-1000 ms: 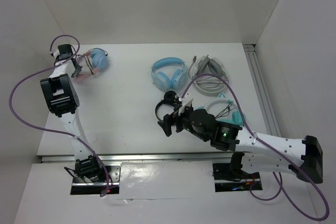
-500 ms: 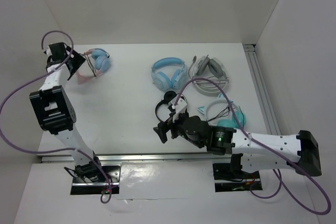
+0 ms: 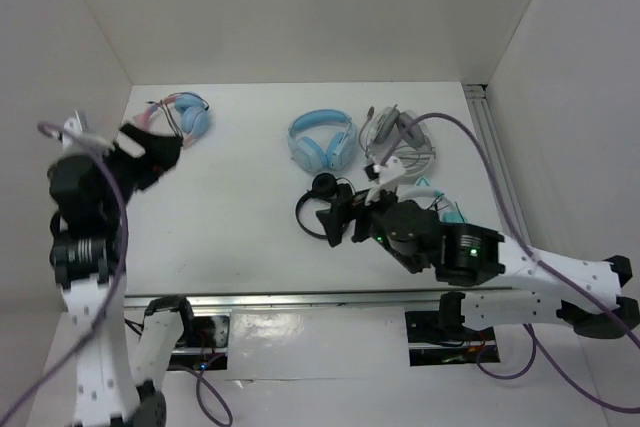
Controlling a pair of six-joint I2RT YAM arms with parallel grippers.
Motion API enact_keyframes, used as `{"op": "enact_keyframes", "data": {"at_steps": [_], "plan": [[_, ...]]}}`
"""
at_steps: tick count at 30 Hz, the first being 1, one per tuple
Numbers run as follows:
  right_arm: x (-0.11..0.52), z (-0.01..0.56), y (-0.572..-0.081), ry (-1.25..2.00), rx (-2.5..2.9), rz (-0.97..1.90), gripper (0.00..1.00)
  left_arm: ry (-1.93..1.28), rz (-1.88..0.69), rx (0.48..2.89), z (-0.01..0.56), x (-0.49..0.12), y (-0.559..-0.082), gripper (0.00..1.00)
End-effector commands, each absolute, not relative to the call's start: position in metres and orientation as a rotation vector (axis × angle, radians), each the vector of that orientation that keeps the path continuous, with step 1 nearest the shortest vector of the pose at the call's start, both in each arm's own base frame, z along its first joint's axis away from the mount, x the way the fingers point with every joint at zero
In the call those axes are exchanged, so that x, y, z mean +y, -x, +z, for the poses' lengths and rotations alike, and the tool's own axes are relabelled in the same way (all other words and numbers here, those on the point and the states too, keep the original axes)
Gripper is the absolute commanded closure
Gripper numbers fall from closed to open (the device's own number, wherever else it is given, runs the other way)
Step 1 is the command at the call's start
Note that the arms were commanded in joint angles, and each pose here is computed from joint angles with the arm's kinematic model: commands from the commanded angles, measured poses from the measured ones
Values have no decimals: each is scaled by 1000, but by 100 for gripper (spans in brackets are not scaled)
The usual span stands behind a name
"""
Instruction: Wrap the headphones
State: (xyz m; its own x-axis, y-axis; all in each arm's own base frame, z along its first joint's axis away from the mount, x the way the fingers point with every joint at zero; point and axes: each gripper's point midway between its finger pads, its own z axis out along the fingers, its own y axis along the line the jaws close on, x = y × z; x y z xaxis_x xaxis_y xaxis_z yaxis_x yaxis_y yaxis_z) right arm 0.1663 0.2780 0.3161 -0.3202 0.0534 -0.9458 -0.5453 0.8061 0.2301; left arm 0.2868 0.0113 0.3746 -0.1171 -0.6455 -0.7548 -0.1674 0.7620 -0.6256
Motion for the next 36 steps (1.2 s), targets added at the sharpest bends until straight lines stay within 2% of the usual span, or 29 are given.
{"op": "enact_keyframes", "data": {"at_steps": [1,2,3,4,7,10,14,36], "plan": [[211,322,-166,262,1853,494,0,433,-618,1794,336,-49,-198,0],[205,323,-164,250,1855,504,0,369,-585,1706,346,-54,-162,0],[194,326,-160,252,1853,520,0,335,-559,1704,341,-56,-148,0],[187,329,-158,250,1851,524,0,351,-495,1798,321,-50,-135,0],[165,328,-153,232,1872,511,0,285,-533,1919,284,-59,-128,0],[153,334,-147,209,1860,571,0,263,-511,1884,275,-54,-113,0],[144,332,-140,199,1867,626,0,306,-441,1905,258,-41,-108,0],[131,326,-141,180,1881,579,0,290,-453,1877,262,-42,-106,0]]}}
